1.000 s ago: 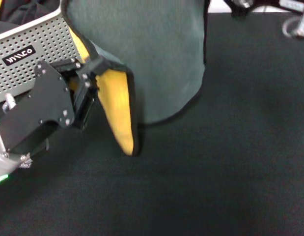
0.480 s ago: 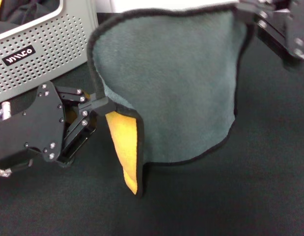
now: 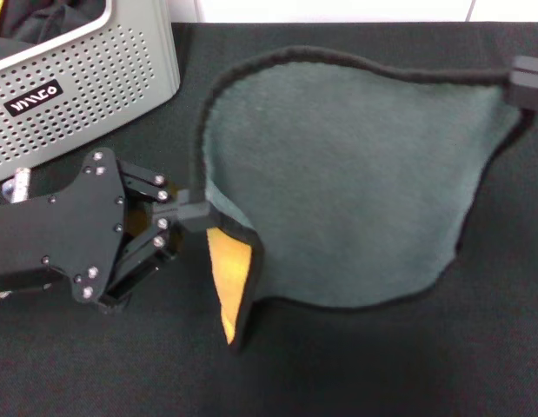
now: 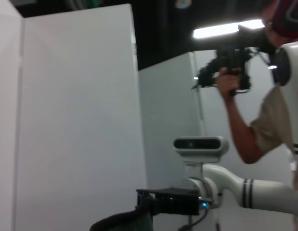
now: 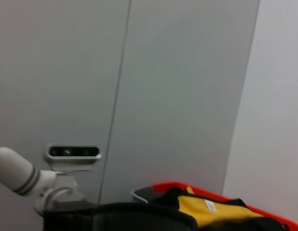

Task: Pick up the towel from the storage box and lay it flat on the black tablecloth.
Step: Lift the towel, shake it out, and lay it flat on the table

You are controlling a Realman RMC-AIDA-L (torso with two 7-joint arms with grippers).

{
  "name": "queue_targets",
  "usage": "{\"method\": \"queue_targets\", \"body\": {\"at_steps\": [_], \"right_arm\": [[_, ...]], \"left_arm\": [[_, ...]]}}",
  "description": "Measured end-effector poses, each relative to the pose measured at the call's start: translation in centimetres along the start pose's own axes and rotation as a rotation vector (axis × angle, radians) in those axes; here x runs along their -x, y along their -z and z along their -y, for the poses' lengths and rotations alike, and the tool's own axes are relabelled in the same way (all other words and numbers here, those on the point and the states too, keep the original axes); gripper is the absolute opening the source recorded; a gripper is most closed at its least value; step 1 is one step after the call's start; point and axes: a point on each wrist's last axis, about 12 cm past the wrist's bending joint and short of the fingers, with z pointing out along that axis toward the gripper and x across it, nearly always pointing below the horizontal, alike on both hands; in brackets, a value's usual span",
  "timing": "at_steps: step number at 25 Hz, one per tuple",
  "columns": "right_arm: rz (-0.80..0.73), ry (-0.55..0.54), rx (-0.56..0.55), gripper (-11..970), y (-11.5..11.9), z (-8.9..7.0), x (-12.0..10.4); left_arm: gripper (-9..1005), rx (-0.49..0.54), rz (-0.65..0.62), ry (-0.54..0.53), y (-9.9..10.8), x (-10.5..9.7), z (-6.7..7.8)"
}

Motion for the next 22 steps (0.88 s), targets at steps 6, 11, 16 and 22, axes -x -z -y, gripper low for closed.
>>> {"method": "queue_targets", "body": {"at_steps": [6, 11, 16, 22], "right_arm": [[0.034, -0.007, 0.0, 50, 2.8, -1.3, 0.4], [0.051, -0.054, 0.024, 51, 4.6, -2.4, -0.4], [0.084, -0.155, -0.041, 52, 6.0, -2.5, -3.3], [0.114, -0.228, -0.105, 54, 5.8, -1.5, -7.2]], "left_arm": [[7, -0.094, -0.02, 0.019, -1.3, 1.2, -0.6], [6, -0.144, -0.029, 0.057, -2.1, 1.6, -0.7], [6, -0.117, -0.038, 0.1, -2.0, 0.5, -1.2], [6, -0.041, -0.11, 0.108, -2.9, -2.3, -2.8]]}}
